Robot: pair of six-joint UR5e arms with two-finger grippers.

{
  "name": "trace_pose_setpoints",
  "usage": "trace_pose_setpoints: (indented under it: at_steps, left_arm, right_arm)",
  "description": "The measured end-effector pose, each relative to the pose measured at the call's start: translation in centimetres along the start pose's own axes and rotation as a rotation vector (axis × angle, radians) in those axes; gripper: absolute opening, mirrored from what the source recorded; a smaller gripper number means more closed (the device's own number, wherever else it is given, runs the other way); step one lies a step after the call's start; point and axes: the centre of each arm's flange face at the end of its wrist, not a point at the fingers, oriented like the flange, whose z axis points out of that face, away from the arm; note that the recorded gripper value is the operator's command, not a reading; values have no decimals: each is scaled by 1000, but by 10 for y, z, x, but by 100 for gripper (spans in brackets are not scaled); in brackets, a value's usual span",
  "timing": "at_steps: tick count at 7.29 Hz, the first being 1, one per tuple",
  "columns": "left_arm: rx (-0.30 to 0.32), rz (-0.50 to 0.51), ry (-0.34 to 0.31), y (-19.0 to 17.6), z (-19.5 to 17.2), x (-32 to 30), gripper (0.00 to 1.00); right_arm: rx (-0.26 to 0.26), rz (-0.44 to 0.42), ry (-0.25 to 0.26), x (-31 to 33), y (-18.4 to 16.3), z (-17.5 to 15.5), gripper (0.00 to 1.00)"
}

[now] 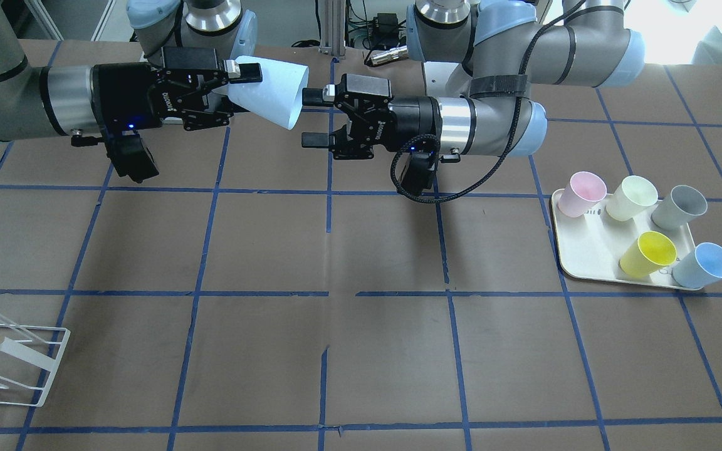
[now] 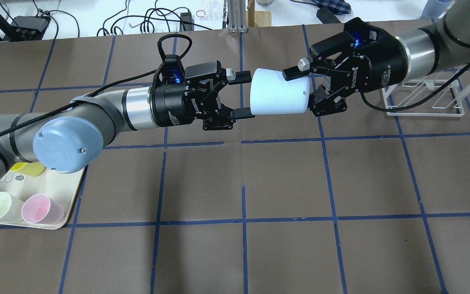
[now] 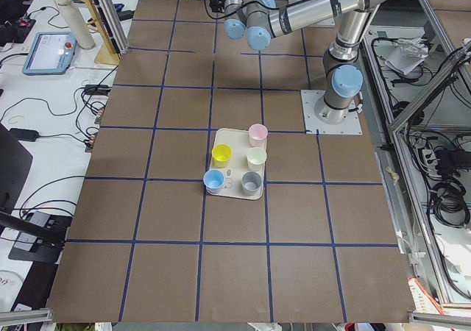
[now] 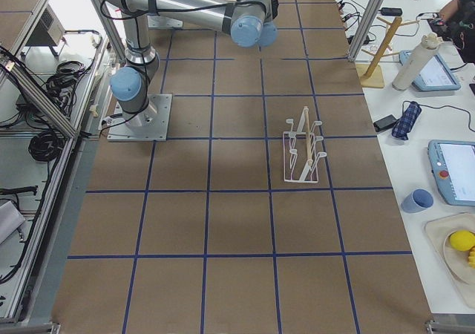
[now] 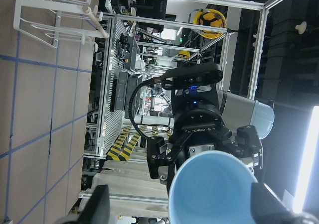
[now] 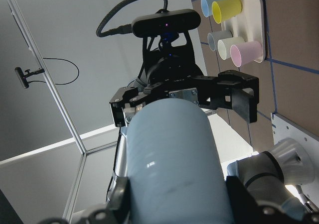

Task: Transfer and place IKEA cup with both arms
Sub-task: 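Open the right gripper and pull it back while the left gripper holds the cup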

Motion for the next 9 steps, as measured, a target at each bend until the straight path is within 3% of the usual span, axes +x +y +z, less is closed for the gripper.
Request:
trace_pose_setpoints:
  at_steps: [2,4,6,7,8,9]
  left_arm:
    - [-9,-2,6,11,6,-3,95]
    - [-8,-9,5,17,5,-10,60]
    - [3,9,6,14,0,-12,17]
    - [5,20,7,13,-1,-10,2]
    - [4,30,6,13,-1,-8,0]
    - [3,40,6,12,-1,-7,0]
  right_arm:
    - [8,6,-11,3,-6,6,39]
    - [7,10,-14,4,-8,8,41]
    - [7,14,-15,4,-8,8,41]
    - [7,13,-15,3,-7,9,42]
    - [7,13,-15,3,-7,9,49]
    - [7,13,-15,2,-6,9,98]
